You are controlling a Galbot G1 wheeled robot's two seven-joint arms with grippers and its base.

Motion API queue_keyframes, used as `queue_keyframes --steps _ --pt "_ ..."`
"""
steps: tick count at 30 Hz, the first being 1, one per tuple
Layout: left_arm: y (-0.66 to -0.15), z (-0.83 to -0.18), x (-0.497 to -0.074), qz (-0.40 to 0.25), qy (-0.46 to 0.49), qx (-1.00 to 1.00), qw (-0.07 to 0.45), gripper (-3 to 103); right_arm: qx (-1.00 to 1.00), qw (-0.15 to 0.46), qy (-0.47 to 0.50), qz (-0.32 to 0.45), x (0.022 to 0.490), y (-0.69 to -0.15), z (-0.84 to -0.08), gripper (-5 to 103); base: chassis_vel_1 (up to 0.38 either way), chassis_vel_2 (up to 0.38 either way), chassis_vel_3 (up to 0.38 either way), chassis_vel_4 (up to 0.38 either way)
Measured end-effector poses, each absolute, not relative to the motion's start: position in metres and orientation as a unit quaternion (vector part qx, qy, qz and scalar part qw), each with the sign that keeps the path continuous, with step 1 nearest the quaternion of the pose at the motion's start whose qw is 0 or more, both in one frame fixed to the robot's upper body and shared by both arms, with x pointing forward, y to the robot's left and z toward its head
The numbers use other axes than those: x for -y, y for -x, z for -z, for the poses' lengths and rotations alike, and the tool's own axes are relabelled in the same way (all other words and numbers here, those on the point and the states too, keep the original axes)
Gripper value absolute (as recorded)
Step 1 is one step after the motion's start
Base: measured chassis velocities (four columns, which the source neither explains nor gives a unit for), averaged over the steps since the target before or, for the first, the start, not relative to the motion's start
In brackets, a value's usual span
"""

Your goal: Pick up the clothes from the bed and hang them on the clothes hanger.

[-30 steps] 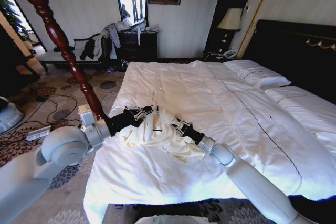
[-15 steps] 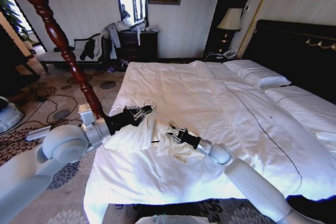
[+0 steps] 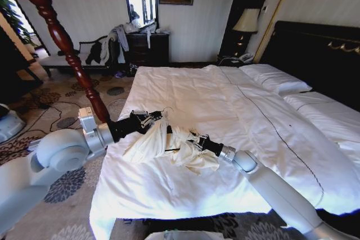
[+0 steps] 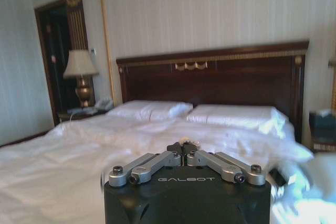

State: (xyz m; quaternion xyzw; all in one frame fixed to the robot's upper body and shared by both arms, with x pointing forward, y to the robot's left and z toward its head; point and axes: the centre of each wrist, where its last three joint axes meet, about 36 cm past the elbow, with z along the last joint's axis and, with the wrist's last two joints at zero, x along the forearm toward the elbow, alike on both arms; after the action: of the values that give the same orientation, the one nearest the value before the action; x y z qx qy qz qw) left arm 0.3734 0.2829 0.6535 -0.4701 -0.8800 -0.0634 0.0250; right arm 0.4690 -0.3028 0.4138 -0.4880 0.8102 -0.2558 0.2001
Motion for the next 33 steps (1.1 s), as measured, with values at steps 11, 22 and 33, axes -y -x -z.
queue_keyframes --steps 11,22,33 --pt "-0.373 -0.62 -0.275 0.09 0.449 0.888 0.043 10 -0.818 0.223 0.505 0.164 0.285 -0.449 -0.443 20 0.0 0.0 0.0 0.0" --pt "-0.349 -0.64 -0.262 0.113 0.489 0.865 0.006 48 -0.852 0.224 0.452 0.143 0.295 -0.455 -0.444 20 0.0 0.0 0.0 0.0" --pt "-0.341 -0.644 -0.258 0.132 0.498 0.857 -0.015 87 -0.869 0.224 0.417 0.147 0.314 -0.462 -0.436 20 0.0 0.0 0.0 0.0"
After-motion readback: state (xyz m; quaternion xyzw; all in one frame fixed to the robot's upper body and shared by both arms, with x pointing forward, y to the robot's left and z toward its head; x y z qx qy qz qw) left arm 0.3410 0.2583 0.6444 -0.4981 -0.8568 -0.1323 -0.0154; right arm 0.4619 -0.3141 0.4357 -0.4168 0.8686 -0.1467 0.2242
